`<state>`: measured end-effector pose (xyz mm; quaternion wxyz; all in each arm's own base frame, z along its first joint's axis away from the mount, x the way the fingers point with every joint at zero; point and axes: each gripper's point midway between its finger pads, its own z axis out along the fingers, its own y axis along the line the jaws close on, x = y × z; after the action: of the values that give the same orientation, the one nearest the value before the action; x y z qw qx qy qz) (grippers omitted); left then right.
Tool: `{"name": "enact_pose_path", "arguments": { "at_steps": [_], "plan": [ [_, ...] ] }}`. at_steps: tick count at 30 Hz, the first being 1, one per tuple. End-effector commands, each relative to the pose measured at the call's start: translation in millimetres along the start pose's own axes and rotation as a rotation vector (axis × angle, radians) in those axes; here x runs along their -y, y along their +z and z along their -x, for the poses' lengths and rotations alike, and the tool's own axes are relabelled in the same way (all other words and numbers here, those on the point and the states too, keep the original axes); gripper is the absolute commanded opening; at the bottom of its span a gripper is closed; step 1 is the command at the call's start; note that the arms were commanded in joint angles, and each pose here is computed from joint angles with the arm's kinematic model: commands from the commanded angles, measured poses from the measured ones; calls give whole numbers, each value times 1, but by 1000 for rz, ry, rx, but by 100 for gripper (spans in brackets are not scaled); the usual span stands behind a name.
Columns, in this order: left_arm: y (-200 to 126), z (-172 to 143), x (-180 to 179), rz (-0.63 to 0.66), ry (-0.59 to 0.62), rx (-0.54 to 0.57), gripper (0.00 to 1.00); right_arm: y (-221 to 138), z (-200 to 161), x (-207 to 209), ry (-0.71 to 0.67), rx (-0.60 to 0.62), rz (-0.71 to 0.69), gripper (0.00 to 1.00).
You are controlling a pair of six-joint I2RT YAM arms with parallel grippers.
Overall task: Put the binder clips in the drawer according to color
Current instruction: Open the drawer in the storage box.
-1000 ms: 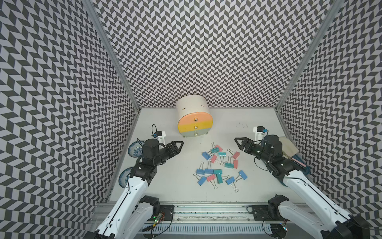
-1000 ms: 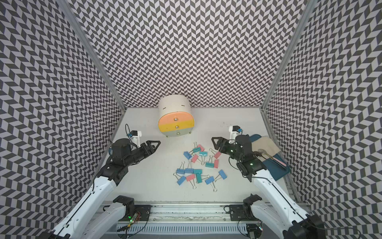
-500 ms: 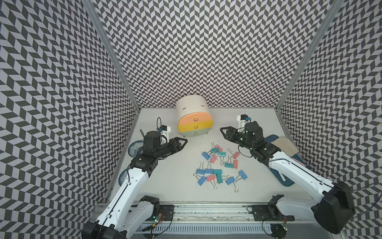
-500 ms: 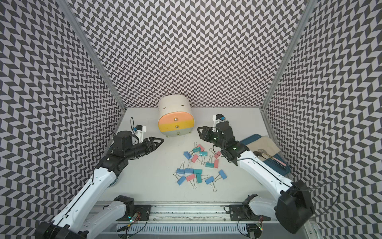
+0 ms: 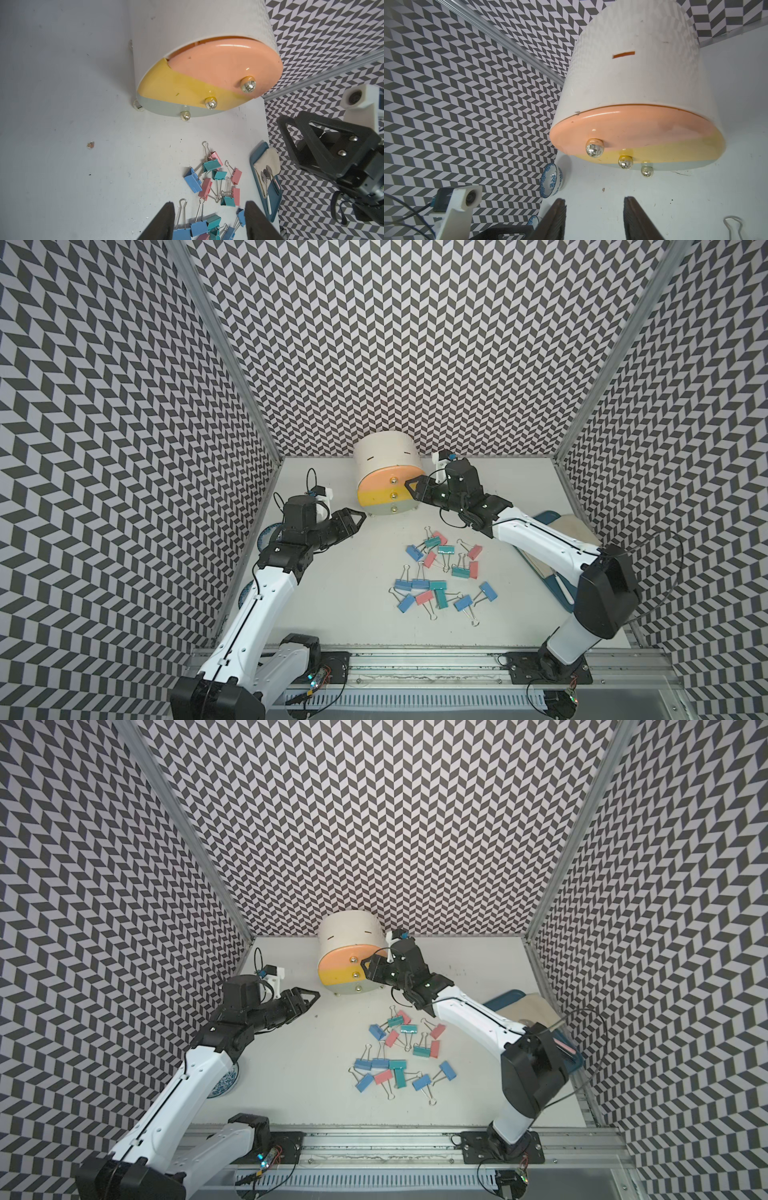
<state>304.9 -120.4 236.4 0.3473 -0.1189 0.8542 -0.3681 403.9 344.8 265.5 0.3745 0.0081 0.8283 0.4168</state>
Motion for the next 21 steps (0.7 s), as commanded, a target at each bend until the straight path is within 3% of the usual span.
{"name": "enact_pose_path", "arguments": {
  "at_steps": [1, 21],
  "plan": [
    [-12, 15, 2, 29, 12, 64, 58, 18, -3, -5, -11, -32, 20, 47],
    [-14, 19, -6, 60, 4, 73, 59, 56, -3, -14, 83, -41, 54, 45]
  ]
}}
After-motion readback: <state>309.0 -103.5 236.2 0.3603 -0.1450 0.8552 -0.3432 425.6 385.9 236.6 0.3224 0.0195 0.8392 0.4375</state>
